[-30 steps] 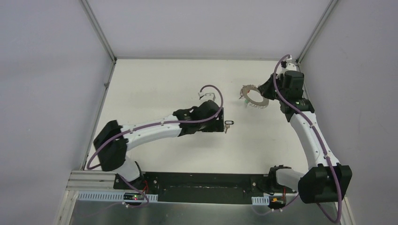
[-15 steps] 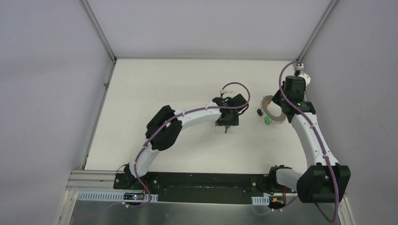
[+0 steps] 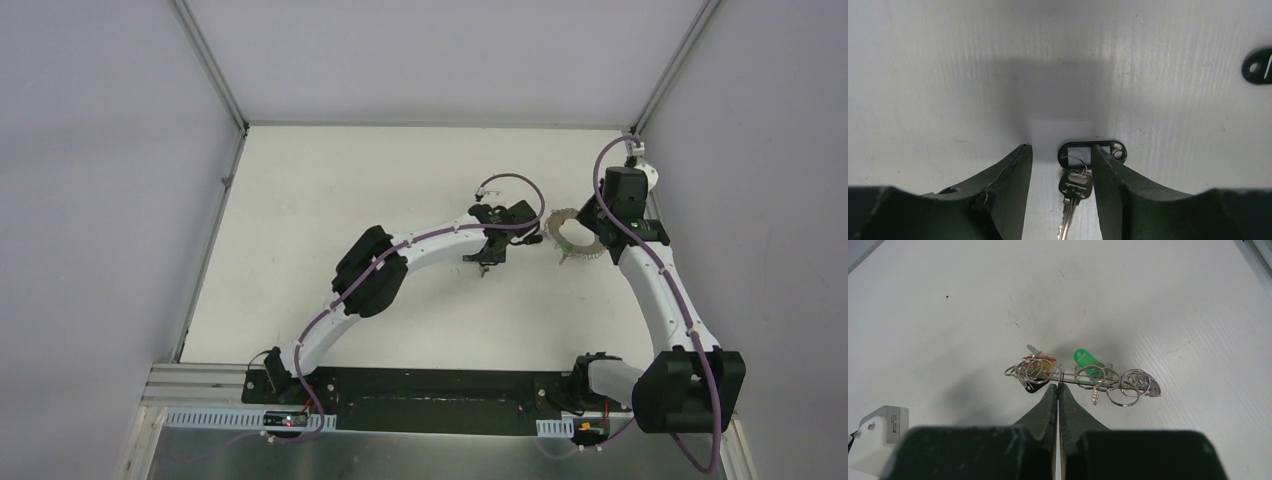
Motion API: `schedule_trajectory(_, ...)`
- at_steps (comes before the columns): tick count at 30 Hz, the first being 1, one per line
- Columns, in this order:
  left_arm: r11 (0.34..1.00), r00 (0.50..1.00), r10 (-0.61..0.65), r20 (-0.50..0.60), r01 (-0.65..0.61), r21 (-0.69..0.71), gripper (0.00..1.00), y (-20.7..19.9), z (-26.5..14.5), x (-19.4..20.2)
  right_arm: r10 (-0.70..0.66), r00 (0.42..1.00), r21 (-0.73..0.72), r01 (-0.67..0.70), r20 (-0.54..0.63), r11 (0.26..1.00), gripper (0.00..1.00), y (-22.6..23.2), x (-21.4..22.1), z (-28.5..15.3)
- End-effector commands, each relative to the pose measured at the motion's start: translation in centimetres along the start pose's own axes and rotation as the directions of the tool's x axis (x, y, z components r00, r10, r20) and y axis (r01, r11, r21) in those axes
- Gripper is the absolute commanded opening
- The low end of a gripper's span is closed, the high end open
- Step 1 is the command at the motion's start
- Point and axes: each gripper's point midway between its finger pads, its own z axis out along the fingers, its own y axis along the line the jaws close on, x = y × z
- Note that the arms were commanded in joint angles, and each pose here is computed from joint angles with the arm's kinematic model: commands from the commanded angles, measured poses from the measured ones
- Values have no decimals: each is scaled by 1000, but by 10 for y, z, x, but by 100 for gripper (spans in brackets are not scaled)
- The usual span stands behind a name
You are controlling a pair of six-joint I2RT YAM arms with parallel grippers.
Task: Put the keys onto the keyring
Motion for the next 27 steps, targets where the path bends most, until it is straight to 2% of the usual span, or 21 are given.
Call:
schedule_trajectory(1, 998, 999, 54, 2, -54, -37, 48, 5, 3, 0, 47, 996, -69, -42, 76, 997, 0, 13, -22, -10)
schedule_trajectory(10, 996, 998, 55, -27, -57, -65, 32, 23, -8, 18, 52, 997, -110, -45, 61, 993, 0, 20, -20, -14)
schedule_trajectory(14, 993, 997, 78, -25, -80, -83, 29, 37, -21, 24, 51, 997, -127, -44, 53, 991, 0, 23, -19, -18)
schedule_trajectory(20, 989, 990, 109, -93, -117, -86, 25, 58, -35, 55, 49, 998, -145, -43, 38, 988, 0, 25, -15, -21)
schedule_trajectory(27, 982, 979, 177, -97, -183, -53, 19, 67, -67, 80, 51, 999, -183, -47, 16, 982, 0, 30, -10, -26)
